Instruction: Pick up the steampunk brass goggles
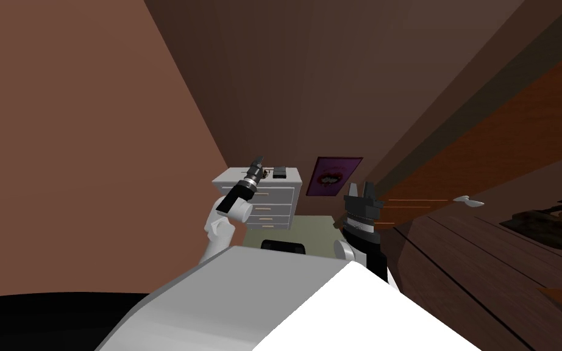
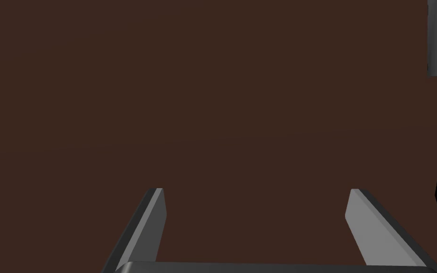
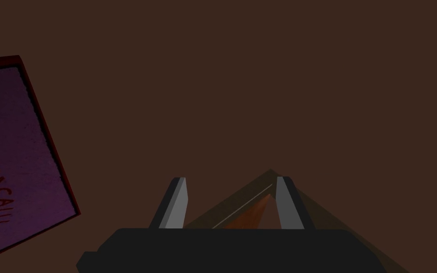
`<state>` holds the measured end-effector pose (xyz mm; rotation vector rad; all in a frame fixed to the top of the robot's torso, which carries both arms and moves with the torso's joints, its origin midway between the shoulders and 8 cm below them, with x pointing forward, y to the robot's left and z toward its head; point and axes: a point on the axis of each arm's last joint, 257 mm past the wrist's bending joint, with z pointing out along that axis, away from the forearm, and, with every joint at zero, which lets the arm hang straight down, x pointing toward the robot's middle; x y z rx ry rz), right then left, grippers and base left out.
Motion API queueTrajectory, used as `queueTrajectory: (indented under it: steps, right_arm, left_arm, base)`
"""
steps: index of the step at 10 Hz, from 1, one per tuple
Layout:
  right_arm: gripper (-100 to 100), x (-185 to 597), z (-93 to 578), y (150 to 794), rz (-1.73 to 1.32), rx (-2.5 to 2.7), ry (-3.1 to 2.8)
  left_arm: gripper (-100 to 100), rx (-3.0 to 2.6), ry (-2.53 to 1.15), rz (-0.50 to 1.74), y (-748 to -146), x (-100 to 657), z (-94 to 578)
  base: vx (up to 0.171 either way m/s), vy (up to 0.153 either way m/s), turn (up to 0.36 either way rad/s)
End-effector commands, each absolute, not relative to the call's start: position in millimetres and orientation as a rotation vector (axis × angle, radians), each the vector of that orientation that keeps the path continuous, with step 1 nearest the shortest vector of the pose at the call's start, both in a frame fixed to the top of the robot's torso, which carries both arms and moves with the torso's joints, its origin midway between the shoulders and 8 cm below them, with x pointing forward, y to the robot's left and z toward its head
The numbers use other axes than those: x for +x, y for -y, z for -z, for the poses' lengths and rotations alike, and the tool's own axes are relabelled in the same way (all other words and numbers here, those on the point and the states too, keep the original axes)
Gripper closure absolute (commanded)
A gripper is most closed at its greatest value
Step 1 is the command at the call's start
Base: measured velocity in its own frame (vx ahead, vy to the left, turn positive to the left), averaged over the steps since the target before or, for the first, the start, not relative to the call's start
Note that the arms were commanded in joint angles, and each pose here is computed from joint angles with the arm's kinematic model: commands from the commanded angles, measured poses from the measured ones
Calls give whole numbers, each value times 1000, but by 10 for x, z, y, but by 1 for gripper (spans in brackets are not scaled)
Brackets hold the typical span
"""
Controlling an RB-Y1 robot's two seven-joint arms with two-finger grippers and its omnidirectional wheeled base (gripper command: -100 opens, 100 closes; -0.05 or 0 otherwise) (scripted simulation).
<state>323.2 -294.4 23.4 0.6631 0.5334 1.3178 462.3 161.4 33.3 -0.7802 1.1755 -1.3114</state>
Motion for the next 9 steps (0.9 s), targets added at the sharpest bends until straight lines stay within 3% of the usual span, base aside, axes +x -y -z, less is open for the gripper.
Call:
queueTrajectory:
  steps: [1,9]
  right_arm:
    - [0,3232,-234,2944,-1318,663,-533]
    - [0,3232,-234,2944,-1318,663,-533]
  left_arm:
    - [-100,-794,-1192,1312,-1571,4651,-351]
    - [-100,-915,-1306,1246,-1563,4758,-101]
  base:
    - [17,14,-10]
    - [13,14,-5]
